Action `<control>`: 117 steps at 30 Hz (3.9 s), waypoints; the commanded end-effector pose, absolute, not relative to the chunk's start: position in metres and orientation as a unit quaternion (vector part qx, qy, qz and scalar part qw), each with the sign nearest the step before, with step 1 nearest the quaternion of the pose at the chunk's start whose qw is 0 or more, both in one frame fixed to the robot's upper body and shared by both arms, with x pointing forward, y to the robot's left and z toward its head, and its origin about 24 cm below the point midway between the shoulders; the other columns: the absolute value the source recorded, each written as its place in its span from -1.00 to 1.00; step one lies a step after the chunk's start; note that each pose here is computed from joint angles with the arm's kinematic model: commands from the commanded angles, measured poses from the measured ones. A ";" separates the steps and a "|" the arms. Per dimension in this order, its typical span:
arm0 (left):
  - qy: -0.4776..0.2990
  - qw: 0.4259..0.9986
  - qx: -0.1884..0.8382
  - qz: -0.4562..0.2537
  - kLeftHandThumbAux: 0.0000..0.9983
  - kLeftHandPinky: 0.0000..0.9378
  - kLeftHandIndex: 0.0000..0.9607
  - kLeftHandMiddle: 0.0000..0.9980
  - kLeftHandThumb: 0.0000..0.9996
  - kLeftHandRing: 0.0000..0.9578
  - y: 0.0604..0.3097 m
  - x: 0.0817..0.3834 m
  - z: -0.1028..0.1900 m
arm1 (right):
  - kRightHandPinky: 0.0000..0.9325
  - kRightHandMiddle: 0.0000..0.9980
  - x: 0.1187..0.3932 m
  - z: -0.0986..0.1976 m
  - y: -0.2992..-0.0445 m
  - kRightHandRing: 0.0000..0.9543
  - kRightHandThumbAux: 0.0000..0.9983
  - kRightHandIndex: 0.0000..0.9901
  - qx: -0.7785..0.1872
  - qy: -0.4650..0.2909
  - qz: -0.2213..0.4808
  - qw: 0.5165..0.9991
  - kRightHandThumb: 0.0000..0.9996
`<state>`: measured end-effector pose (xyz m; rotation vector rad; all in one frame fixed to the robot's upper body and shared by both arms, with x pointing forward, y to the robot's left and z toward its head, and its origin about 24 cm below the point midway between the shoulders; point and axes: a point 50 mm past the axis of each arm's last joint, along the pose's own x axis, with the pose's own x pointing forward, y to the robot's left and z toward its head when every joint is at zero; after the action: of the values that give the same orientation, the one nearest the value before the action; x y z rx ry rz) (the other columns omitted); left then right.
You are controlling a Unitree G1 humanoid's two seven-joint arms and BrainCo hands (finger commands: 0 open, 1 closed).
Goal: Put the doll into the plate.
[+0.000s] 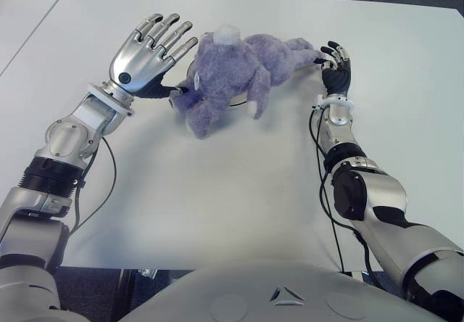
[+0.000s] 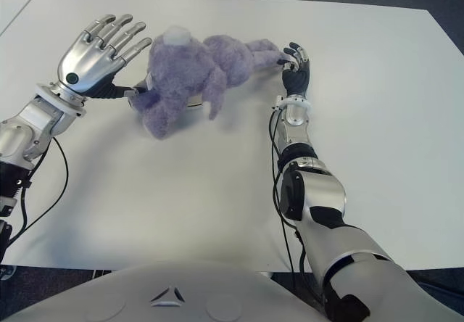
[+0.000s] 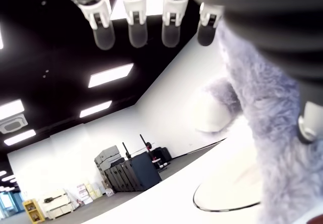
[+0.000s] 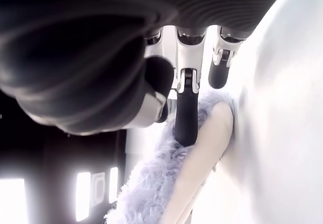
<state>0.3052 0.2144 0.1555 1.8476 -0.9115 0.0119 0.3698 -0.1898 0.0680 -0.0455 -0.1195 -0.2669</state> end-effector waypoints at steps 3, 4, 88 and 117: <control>-0.380 0.530 0.758 0.026 -0.07 -1.00 -0.97 -1.00 -0.72 -1.00 0.230 0.298 0.144 | -0.79 -0.50 0.286 -0.063 -0.182 -0.31 0.73 -0.65 0.004 0.214 -0.143 0.966 0.83; -0.383 0.529 0.757 0.030 -0.08 -1.00 -0.98 -1.00 -0.69 -1.00 0.231 0.298 0.144 | -0.79 -0.50 0.286 -0.063 -0.182 -0.31 0.74 -0.65 0.004 0.213 -0.143 0.966 0.83; -0.386 0.614 0.677 0.123 -0.01 -1.00 -0.95 -1.00 -0.46 -1.00 0.256 0.311 0.141 | -0.73 -0.51 0.286 -0.063 -0.182 -0.25 0.72 -0.66 0.008 0.214 -0.146 0.966 0.88; -0.360 0.633 0.673 0.129 0.10 -1.00 -0.90 -1.00 -0.34 -1.00 0.261 0.311 0.131 | -0.72 -0.53 0.286 -0.063 -0.183 -0.21 0.70 -0.65 0.007 0.211 -0.143 0.967 0.99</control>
<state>0.3126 0.2606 0.1469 1.5842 -0.8753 0.3020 0.3698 -0.1903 0.0680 -0.0427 -0.1193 -0.2641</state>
